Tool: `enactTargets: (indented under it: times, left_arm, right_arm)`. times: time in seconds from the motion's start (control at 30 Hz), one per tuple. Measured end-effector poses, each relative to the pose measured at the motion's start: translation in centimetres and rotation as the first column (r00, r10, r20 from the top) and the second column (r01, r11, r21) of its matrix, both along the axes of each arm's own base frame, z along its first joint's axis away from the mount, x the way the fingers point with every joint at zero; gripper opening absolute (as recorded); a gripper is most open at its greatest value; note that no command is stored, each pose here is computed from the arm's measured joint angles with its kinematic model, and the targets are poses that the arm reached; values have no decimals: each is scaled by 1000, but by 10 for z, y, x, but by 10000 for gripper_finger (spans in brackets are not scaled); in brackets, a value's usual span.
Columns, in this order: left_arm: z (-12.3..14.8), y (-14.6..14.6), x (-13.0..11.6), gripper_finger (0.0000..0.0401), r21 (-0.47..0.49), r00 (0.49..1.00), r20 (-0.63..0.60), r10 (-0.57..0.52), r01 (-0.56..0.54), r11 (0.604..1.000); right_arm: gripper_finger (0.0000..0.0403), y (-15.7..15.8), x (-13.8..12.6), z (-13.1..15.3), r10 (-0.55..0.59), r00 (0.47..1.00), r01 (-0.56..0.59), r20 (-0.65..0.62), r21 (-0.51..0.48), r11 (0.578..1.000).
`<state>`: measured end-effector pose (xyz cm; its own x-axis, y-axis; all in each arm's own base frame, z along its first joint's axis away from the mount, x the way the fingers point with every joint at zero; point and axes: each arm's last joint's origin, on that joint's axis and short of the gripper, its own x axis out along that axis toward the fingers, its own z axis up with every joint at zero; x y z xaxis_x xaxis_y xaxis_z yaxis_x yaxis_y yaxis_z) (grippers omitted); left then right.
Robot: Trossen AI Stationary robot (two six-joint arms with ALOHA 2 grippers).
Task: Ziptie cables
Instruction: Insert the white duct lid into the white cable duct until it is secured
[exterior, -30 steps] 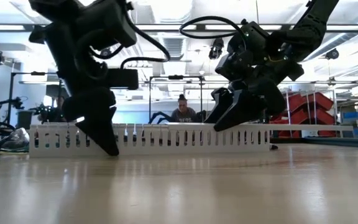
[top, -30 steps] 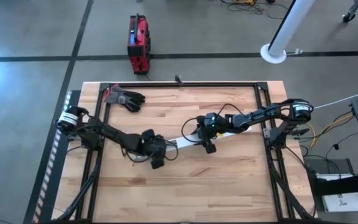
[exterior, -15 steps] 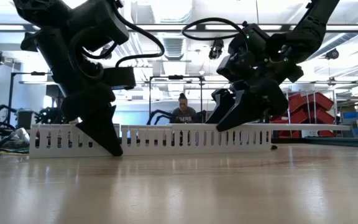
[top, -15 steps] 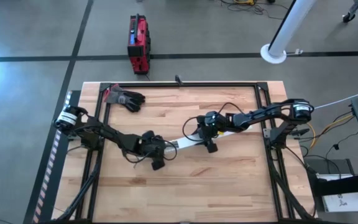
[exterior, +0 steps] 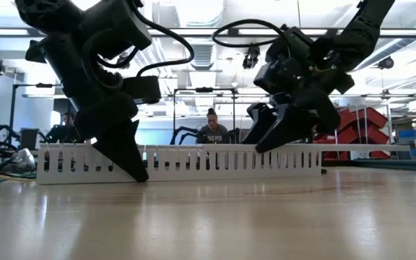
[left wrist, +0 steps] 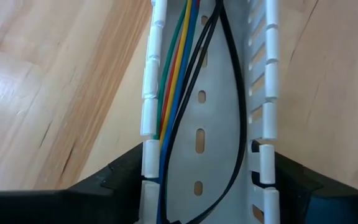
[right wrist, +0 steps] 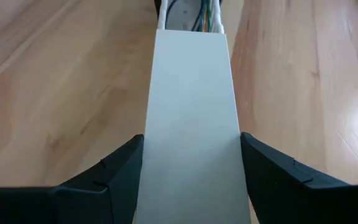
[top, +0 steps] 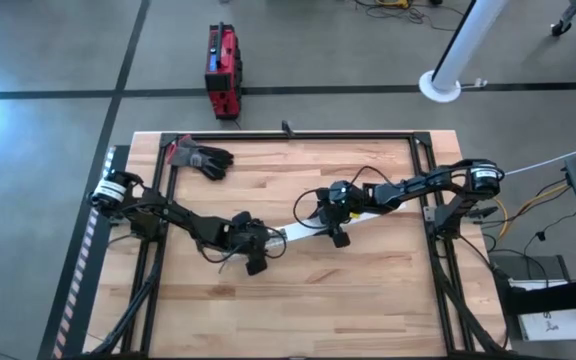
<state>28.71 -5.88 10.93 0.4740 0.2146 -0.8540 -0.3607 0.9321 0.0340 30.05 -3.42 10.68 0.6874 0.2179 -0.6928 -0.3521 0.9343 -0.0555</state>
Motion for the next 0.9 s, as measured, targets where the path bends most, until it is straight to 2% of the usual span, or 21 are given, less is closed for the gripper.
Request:
enactTargets:
  times: [0.13, 0.3, 0.4, 0.5, 0.6, 0.7, 0.8, 0.9]
  left_arm:
    - [1, 0, 3, 217, 13, 999, 35, -22, 22, 1000]
    - [2, 0, 4, 221, 23, 998, 59, -13, 11, 1000]
    - [2, 0, 5, 219, 25, 998, 61, -13, 12, 1000]
    - [4, -1, 7, 216, 26, 997, 78, -19, 17, 1000]
    - [3, -1, 7, 220, 27, 996, 81, -24, 22, 999]
    - [4, 0, 8, 224, 33, 995, 98, -29, 26, 999]
    - [5, 0, 10, 220, 42, 992, 123, -23, 18, 999]
    - [5, 0, 10, 217, 46, 991, 130, -28, 22, 999]
  right_arm:
    - [218, 0, 4, 3, -44, 998, 42, 51, 36, 998]
    - [218, 0, 6, 5, -79, 995, 78, 56, 19, 997]
    - [218, 0, 5, 5, 2, 999, -2, 37, -4, 1000]
    - [218, 2, 3, 3, 62, 998, -62, 1, 14, 998]
    - [218, 1, 2, 3, -15, 999, 16, -31, 21, 1000]
    - [218, 0, 2, 2, -120, 991, 118, -57, -40, 992]
    - [218, -2, 1, 1, -135, 990, 132, -50, -52, 990]
    - [218, -2, 3, 3, -88, 996, 88, -11, 2, 996]
